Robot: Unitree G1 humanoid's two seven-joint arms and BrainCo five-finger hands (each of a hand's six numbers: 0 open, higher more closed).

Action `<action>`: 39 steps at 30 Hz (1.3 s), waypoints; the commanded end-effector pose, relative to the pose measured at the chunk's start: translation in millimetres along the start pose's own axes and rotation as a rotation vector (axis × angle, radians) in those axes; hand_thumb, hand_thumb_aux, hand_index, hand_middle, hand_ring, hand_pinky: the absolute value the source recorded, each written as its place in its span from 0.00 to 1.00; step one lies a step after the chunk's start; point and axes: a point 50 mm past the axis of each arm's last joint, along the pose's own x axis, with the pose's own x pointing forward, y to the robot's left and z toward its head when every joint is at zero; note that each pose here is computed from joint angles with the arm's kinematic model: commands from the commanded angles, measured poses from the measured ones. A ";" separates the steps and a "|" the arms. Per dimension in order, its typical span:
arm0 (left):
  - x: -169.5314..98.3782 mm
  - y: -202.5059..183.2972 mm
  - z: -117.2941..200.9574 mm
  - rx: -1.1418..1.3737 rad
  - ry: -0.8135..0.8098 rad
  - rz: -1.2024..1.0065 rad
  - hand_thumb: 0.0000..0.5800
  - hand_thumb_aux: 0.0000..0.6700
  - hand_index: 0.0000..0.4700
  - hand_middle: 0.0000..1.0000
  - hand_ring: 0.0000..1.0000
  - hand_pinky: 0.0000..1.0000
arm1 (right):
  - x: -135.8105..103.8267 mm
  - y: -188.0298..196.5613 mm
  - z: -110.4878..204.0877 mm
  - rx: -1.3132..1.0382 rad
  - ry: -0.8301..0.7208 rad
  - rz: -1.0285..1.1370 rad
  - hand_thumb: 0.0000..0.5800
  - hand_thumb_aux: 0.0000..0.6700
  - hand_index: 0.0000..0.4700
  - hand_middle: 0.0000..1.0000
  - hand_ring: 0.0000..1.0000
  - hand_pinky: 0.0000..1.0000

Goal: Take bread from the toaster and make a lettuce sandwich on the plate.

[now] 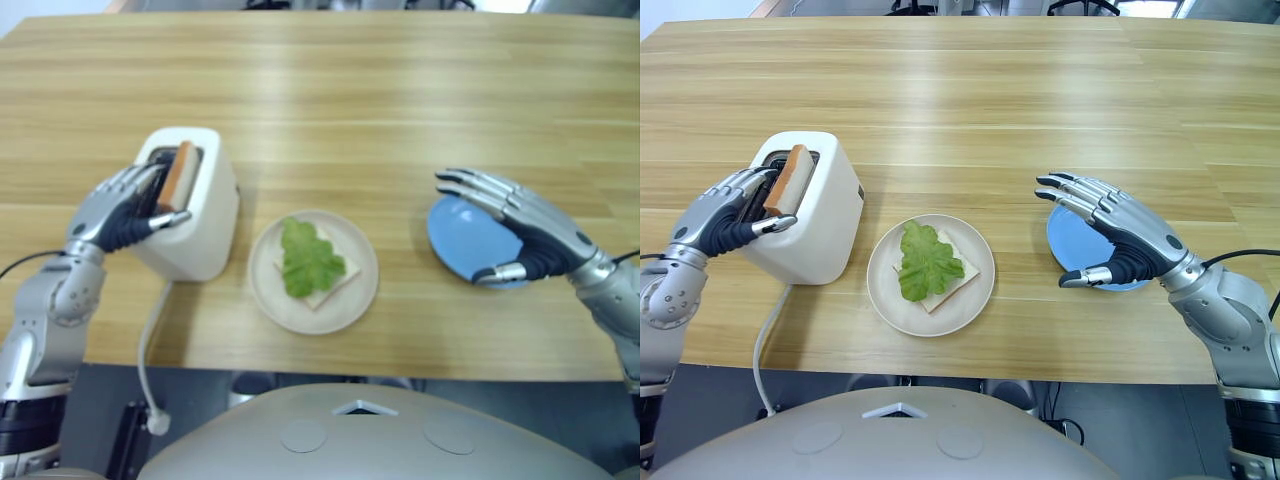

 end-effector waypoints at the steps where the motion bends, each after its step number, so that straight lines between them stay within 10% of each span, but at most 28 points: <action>1: 6.4 -9.7 7.5 -0.021 -0.015 -0.029 0.00 0.00 0.00 0.00 0.00 0.00 | -1.5 6.1 -1.9 -0.005 0.014 0.011 0.00 0.00 0.00 0.00 0.00 0.00; 5: 11.8 -14.6 8.0 -0.027 -0.014 -0.038 0.00 0.00 0.00 0.00 0.00 0.00 | -0.8 8.4 -2.4 -0.006 0.016 0.003 0.00 0.00 0.00 0.00 0.00 0.00; 6: 13.5 -16.0 7.8 -0.029 -0.013 -0.040 0.28 0.15 0.15 0.00 0.00 0.00 | -0.7 8.6 -2.2 -0.007 0.016 -0.001 0.00 0.00 0.00 0.00 0.00 0.00; 7: 15.4 -17.9 7.3 -0.022 -0.009 -0.042 0.76 0.51 0.50 0.00 0.00 0.00 | -0.5 8.8 -2.0 -0.008 0.015 -0.005 0.00 0.00 0.00 0.00 0.00 0.00; 8: 16.7 -20.3 6.7 -0.016 -0.006 -0.047 0.76 0.51 0.50 0.00 0.00 0.00 | -0.3 9.0 -1.6 -0.009 0.014 -0.009 0.00 0.00 0.00 0.00 0.00 0.00; 10: 17.5 -26.4 4.9 0.000 0.001 -0.072 1.00 1.00 0.98 0.00 0.00 0.00 | -0.1 9.2 -0.6 -0.010 0.011 -0.015 0.00 0.00 0.00 0.00 0.00 0.00; 39: 31.3 1.7 16.2 -0.224 -0.030 0.171 1.00 1.00 0.98 0.00 0.00 0.00 | 6.4 13.3 -1.5 0.006 -0.018 -0.044 0.00 0.00 0.00 0.00 0.00 0.00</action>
